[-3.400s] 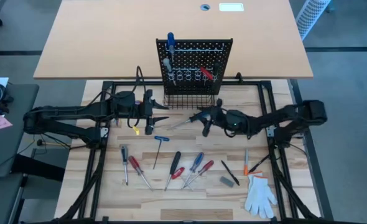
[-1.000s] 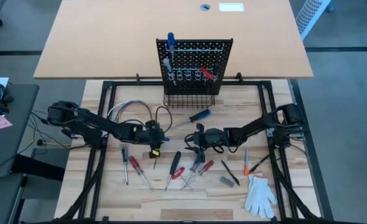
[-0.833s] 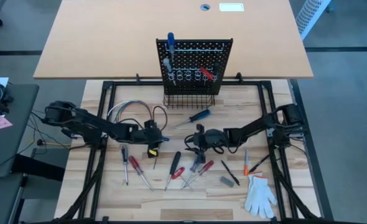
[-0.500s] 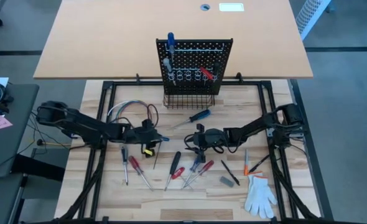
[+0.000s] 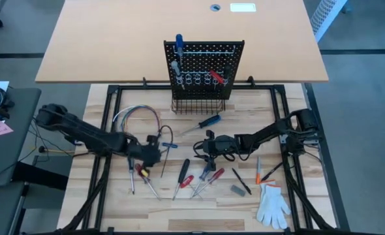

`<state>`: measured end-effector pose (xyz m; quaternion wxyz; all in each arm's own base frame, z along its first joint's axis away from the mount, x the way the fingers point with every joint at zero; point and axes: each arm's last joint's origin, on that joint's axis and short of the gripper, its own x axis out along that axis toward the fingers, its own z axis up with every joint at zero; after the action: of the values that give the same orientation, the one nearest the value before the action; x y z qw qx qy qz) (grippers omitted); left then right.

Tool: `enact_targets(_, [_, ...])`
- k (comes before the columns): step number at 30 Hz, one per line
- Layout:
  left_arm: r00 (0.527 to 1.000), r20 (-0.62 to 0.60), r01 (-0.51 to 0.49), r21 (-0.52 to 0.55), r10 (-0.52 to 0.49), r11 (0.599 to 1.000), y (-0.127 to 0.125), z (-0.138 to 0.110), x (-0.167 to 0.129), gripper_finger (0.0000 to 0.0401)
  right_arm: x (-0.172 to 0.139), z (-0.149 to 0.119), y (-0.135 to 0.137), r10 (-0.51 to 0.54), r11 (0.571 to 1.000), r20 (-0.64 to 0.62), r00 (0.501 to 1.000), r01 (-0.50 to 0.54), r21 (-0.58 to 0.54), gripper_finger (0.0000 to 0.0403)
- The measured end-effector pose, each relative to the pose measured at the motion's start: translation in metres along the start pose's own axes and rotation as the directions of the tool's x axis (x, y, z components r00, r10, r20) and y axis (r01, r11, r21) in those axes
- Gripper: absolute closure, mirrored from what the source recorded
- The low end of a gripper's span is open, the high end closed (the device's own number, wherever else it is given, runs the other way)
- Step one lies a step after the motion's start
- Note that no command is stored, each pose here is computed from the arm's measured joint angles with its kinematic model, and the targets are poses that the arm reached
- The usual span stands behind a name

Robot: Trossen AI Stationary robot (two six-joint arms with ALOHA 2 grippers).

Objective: Hang tools onto peg board
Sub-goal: Hang the left red transparent screwdriver on the black peg board

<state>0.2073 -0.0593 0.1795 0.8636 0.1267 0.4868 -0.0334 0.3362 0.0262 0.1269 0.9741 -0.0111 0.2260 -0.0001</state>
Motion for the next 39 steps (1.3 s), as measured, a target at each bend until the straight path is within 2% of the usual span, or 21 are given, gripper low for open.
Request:
enact_targets(4, [0.977,-0.187,0.092,-0.062,-0.102,0.994,-0.015,-0.004,-0.019,0.0288,0.000,0.000,0.000,0.000,1.000,-0.003,1.000,0.000,0.003,0.0237])
enact_targets(7, [0.949,-0.239,0.200,-0.041,-0.204,0.979,-0.028,-0.011,-0.022,0.0288,0.000,0.000,0.001,0.002,1.000,-0.004,1.000,-0.002,0.002,0.0237])
enact_targets(10, [0.935,-0.273,0.232,-0.007,-0.225,0.973,-0.037,-0.019,-0.020,0.0288,0.000,-0.001,0.002,0.005,1.000,-0.007,1.000,-0.005,0.000,0.0237])
enact_targets(15, [0.943,-0.293,0.165,-0.011,-0.161,0.986,-0.039,-0.026,-0.011,0.0264,0.000,-0.001,0.002,0.005,1.000,-0.007,1.000,-0.005,0.000,0.0237])
enact_targets(21, [0.971,-0.206,0.130,0.020,-0.123,0.991,-0.039,-0.026,0.001,0.0218,0.000,-0.001,0.000,0.000,1.000,-0.007,1.000,0.000,0.003,0.0237])
enact_targets(25, [0.977,-0.193,0.095,0.002,-0.092,0.996,-0.034,-0.031,0.007,0.0207,0.000,-0.001,-0.001,0.001,1.000,-0.007,1.000,-0.001,0.003,0.0237])
enact_targets(29, [0.980,-0.197,0.022,-0.043,-0.030,0.999,-0.029,-0.035,0.011,0.0214,0.000,-0.001,0.000,0.002,1.000,-0.007,1.000,-0.002,0.003,0.0237])
enact_targets(32, [0.979,-0.199,0.039,-0.066,-0.051,0.997,-0.027,-0.037,0.013,0.0235,0.000,-0.001,0.000,0.002,1.000,-0.007,1.000,-0.002,0.003,0.0237])
enact_targets(36, [0.977,-0.203,0.060,-0.071,-0.073,0.996,-0.027,-0.036,0.012,0.0289,0.000,0.001,0.002,0.008,1.000,0.005,1.000,-0.008,0.000,0.0237])
enact_targets(39, [0.970,-0.228,0.073,-0.070,-0.087,0.995,-0.027,-0.028,0.005,0.0290,0.001,0.006,0.004,0.014,0.999,0.022,1.000,-0.012,-0.052,0.0237])
